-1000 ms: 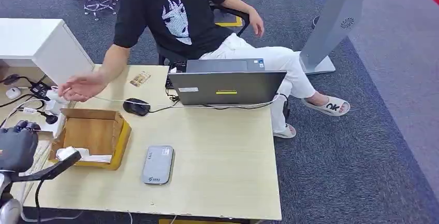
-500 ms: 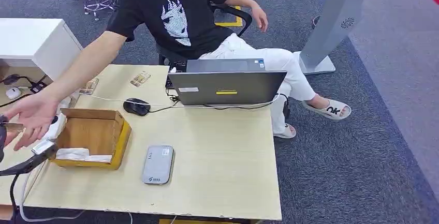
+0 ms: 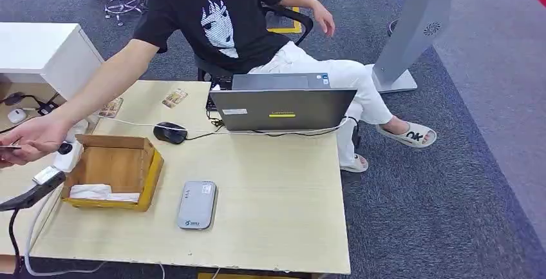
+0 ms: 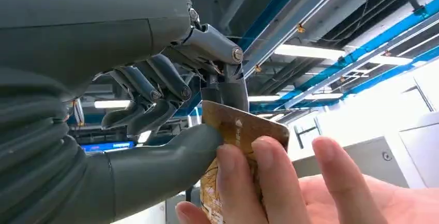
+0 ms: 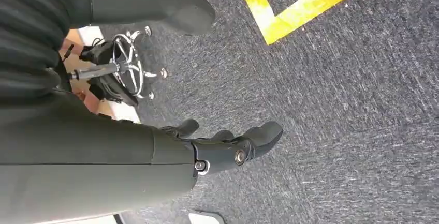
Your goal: Pass the card to the sensor for recognition and then transmit it.
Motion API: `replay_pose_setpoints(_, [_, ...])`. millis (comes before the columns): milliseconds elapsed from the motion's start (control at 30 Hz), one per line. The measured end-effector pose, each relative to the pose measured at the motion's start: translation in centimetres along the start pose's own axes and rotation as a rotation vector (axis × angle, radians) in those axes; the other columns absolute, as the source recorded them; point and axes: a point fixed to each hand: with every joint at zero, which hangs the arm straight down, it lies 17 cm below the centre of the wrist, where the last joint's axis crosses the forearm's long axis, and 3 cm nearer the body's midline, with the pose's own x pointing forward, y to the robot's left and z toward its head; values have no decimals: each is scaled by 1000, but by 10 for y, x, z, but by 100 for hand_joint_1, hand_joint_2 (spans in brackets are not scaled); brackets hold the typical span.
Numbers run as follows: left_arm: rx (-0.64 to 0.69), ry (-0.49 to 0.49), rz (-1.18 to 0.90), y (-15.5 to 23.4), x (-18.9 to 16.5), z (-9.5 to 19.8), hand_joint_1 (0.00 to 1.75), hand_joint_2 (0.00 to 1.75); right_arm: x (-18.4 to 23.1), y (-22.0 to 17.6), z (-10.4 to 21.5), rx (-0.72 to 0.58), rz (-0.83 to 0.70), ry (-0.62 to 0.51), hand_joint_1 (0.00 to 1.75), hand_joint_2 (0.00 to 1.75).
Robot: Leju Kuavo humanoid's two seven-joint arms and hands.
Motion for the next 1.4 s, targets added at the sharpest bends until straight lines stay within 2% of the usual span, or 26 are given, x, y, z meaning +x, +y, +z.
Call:
replay_pose_setpoints(867, [-7, -1, 14, -5, 6, -3, 175, 175, 0, 0, 0, 0, -2, 0, 0, 175])
replay_pose_setpoints(900, [-7, -1, 14, -5, 6, -3, 0, 175, 0, 0, 0, 0, -2, 0, 0, 175])
replay_pose_setpoints(1033, [-2, -16, 75, -4, 13, -4, 0, 175, 0, 0, 0, -1, -6, 3, 0, 175])
replay_pose_setpoints(1233, [-16, 6, 205, 3, 63, -12, 0, 175, 3, 1, 0, 1, -13, 2, 0, 175])
replay_pose_setpoints(1400, [-3, 12, 239, 10, 73, -15, 0, 175, 1, 1, 0, 0, -13, 5, 0, 175])
